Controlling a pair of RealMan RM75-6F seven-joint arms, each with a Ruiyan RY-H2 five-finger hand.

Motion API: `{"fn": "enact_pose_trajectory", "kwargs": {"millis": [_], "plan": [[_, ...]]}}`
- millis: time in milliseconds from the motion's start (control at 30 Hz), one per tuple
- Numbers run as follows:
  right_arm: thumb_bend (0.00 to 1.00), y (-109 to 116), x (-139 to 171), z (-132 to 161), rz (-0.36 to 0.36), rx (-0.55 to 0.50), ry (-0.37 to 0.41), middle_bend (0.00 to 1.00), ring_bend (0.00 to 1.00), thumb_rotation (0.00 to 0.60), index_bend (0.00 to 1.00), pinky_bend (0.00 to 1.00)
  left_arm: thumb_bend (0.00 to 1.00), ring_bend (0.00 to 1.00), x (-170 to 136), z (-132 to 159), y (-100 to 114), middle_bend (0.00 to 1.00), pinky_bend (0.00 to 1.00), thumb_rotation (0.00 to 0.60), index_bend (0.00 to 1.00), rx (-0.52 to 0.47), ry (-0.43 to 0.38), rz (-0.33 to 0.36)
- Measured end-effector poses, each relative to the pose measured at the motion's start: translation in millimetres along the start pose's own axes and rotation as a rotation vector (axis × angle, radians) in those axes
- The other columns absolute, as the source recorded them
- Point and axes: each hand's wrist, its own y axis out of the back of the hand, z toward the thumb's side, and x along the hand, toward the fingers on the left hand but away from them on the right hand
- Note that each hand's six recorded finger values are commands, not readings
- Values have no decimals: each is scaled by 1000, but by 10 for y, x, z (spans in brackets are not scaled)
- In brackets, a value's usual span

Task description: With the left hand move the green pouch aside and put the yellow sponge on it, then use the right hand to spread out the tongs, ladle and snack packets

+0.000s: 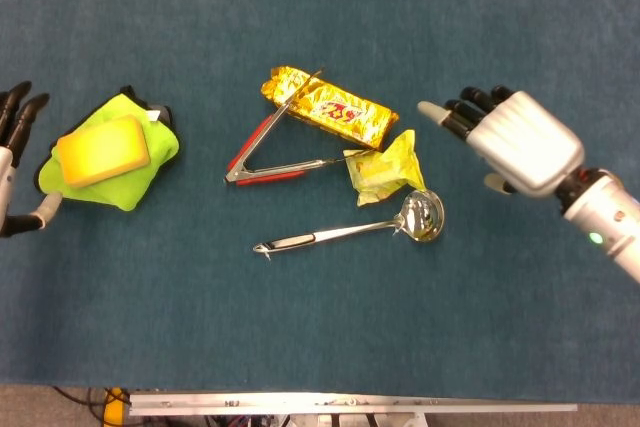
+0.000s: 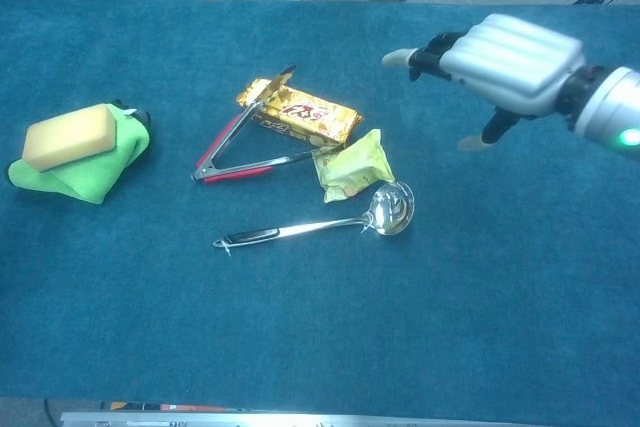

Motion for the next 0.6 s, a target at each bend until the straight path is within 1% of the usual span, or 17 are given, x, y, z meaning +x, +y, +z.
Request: {"fn": "enact_pose_trajectory", "kwargs": {"millis": [233, 367, 467, 600], "plan": [[4, -71, -241, 99, 25, -4, -17, 297, 221, 600, 103, 418, 265, 0, -66, -70, -11, 0, 150, 600, 0, -10, 16, -5], [6, -81, -357, 219, 41, -18, -2, 296, 221, 600, 103, 418, 265, 0, -101, -101, -13, 0, 150, 600, 0, -15, 23, -5], [10, -64, -427, 319, 40, -29, 13, 297, 221, 600, 103, 418, 265, 0, -123, -118, -8, 0, 150, 600, 0, -16, 25, -4], [22, -36, -530, 450, 38, -75, 25, 304, 221, 600, 112, 419, 265, 0, -147, -117, 2, 0, 150, 600, 0, -19, 21, 0]]}}
